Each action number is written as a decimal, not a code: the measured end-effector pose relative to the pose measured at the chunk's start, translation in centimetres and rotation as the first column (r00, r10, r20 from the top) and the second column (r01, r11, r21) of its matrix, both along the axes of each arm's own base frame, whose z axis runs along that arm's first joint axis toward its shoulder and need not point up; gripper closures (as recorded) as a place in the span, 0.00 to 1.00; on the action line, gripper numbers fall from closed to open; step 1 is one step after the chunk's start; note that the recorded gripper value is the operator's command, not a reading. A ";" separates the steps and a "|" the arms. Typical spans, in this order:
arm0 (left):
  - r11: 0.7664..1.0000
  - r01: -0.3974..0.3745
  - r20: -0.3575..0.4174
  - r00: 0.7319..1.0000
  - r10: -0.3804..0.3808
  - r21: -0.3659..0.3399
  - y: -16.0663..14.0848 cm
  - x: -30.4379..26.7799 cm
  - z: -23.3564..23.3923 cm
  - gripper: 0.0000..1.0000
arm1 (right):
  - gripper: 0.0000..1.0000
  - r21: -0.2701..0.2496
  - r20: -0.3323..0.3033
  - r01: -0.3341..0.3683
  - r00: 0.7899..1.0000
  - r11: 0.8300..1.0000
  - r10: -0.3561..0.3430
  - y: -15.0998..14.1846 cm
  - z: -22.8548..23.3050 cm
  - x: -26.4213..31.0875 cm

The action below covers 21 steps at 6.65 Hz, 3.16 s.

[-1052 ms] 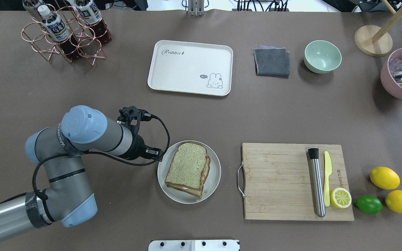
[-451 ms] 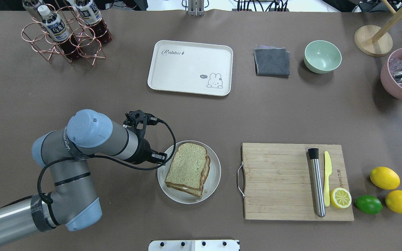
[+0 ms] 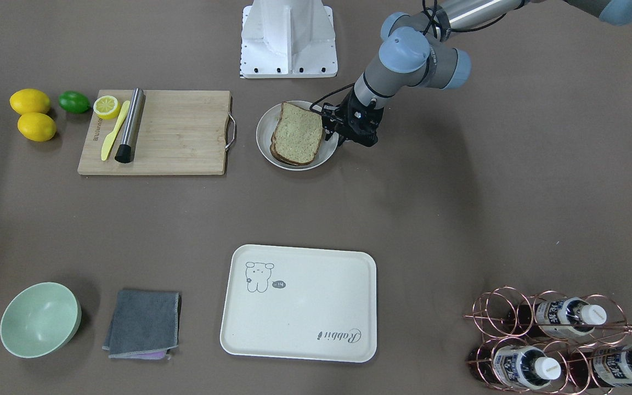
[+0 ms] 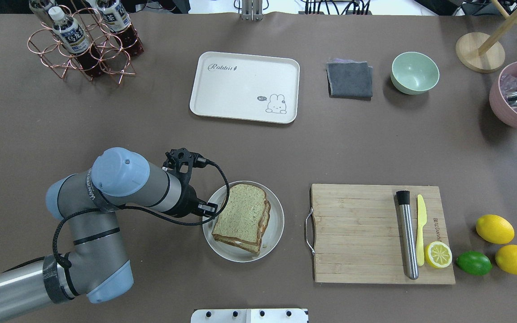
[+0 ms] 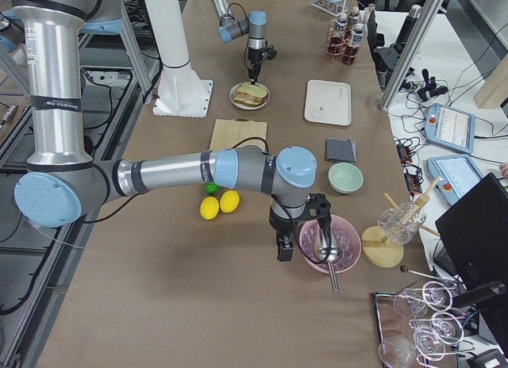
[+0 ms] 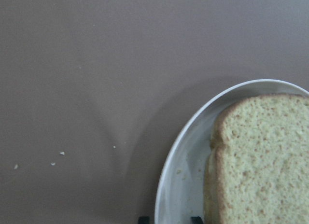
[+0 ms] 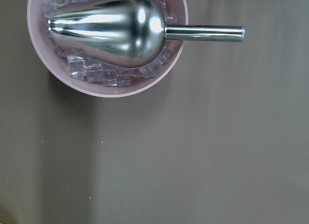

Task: Make sandwich and place on tray
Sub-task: 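Grasp the plate rim with the left gripper while the right arm retracts, then lift the plate with the left gripper and carry it onto the white tray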

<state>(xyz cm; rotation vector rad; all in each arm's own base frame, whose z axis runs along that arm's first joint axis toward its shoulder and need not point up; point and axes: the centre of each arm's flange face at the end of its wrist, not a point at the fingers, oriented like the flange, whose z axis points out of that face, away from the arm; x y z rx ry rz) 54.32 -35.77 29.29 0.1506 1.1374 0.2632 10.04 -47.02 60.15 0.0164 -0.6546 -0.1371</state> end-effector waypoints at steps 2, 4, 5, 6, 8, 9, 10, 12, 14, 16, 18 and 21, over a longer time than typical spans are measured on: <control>1.000 -0.002 0.008 1.000 0.002 -0.001 0.0 0.2 0.4 0.71 | 0.00 -0.001 0.000 0.000 1.000 1.000 0.000 0.0 0.1 0.0; 1.000 -0.002 0.010 1.000 0.002 -0.002 -0.2 0.6 0.3 1.00 | 0.00 -0.004 -0.001 -0.001 1.000 1.000 0.001 -0.1 0.1 0.0; 1.000 -0.001 0.007 1.000 0.001 0.000 -0.3 0.7 0.1 1.00 | 0.00 -0.004 -0.001 -0.002 1.000 1.000 0.002 -0.1 0.1 0.0; 1.000 0.000 0.003 1.000 0.000 0.004 -0.5 0.6 -0.1 1.00 | 0.00 -0.005 -0.002 -0.002 1.000 1.000 0.002 -0.1 0.1 0.0; 1.000 0.017 -0.028 0.999 -0.016 0.019 -1.6 -0.4 -0.8 1.00 | 0.00 -0.006 -0.003 -0.001 1.000 1.000 0.001 -0.1 0.3 0.0; 0.999 0.042 -0.046 0.998 -0.041 0.023 -3.0 -1.5 -1.3 1.00 | 0.00 -0.008 -0.004 -0.001 1.000 1.000 0.001 -0.1 0.4 0.0; 0.997 0.072 -0.062 0.996 -0.071 0.014 -5.8 -3.5 -2.1 1.00 | 0.00 -0.013 -0.006 -0.002 1.000 1.000 0.002 -0.1 0.6 0.0; 0.996 0.074 -0.081 0.994 -0.077 -0.049 -12.5 -7.5 -3.0 1.00 | 0.00 -0.038 -0.008 -0.005 1.000 0.999 0.004 0.2 1.7 0.0; 0.989 0.100 -0.060 0.992 -0.107 -0.109 -21.0 -8.4 -4.2 1.00 | 0.00 -0.060 -0.015 -0.006 1.000 0.998 0.005 0.8 2.8 0.1; 0.980 0.128 -0.024 0.991 -0.134 -0.151 -27.5 -8.1 -5.3 1.00 | 0.00 -0.074 -0.021 -0.010 1.000 0.997 0.009 1.4 3.5 0.4; 0.974 0.150 0.015 0.989 -0.150 -0.168 -32.3 -5.7 -5.7 1.00 | 0.00 -0.075 -0.022 -0.013 1.000 0.997 0.012 1.5 3.5 0.6; 0.969 0.191 0.059 0.981 -0.184 -0.155 -36.0 -3.3 -4.6 1.00 | 0.00 -0.070 -0.023 -0.015 1.000 0.997 0.014 1.2 3.3 0.6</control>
